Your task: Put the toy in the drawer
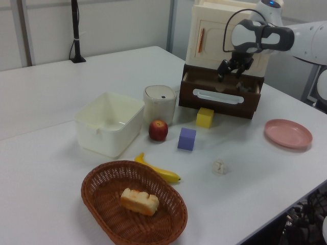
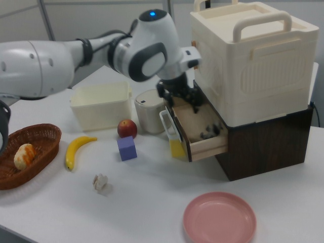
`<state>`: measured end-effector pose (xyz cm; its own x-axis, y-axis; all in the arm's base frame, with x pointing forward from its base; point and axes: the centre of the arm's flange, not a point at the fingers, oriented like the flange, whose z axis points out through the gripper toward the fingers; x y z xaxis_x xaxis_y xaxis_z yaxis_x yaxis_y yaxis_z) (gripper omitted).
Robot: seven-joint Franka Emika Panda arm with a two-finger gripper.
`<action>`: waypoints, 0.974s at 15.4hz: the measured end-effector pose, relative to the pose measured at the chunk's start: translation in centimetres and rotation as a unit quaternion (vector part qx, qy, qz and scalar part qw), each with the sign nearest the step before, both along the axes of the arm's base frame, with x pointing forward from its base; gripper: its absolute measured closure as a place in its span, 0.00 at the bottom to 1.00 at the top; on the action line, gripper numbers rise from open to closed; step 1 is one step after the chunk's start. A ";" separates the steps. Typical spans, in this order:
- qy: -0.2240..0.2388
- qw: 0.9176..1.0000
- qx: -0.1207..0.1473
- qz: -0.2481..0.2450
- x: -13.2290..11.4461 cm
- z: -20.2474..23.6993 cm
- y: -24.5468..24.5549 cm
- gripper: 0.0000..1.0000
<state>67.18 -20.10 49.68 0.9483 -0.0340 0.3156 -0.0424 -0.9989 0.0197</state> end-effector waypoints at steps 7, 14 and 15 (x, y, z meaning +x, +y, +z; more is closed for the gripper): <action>0.002 0.993 0.065 -0.098 -1.5 7.0 9.2 0.00; 0.109 0.992 -0.010 -0.056 -6.3 8.6 17.5 0.00; 0.115 0.992 -0.012 -0.053 -7.1 9.2 17.8 0.00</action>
<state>60.10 -2.26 58.85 0.9869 -0.1316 0.0936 -0.1380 -0.9883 0.0655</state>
